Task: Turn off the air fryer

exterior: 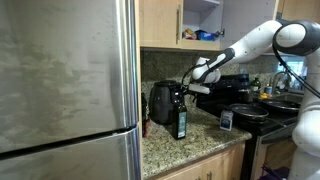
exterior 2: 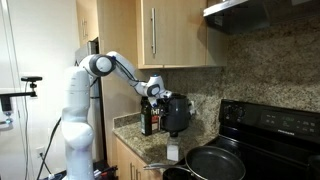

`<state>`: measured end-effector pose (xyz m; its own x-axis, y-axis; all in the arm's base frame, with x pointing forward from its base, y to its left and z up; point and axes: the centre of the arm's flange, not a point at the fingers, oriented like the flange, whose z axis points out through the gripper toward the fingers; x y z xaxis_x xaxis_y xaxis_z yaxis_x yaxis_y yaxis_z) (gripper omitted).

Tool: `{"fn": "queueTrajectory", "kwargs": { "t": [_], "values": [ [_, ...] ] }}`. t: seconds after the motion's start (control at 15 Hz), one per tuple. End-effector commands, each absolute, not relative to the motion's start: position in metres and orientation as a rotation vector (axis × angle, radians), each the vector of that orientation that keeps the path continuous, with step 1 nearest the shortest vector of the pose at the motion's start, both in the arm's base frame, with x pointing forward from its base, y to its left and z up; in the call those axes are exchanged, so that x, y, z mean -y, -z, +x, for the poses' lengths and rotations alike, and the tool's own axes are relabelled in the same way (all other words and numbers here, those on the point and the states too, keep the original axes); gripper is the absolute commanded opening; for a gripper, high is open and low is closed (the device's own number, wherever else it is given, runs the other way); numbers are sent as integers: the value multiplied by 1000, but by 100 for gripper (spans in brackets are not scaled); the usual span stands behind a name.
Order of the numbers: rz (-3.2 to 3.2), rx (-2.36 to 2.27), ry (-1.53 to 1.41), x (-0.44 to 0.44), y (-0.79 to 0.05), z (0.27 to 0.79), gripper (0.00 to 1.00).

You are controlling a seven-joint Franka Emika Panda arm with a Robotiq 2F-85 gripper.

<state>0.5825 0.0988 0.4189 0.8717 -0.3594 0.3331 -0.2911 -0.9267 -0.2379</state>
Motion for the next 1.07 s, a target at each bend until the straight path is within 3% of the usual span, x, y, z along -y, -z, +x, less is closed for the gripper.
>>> {"fn": "queueTrajectory", "kwargs": {
  "t": [0.0, 1.0],
  "values": [
    [-2830, -480, 620, -100, -419, 586, 100],
    [-2777, -461, 629, -105, -426, 586, 100]
  ]
}}
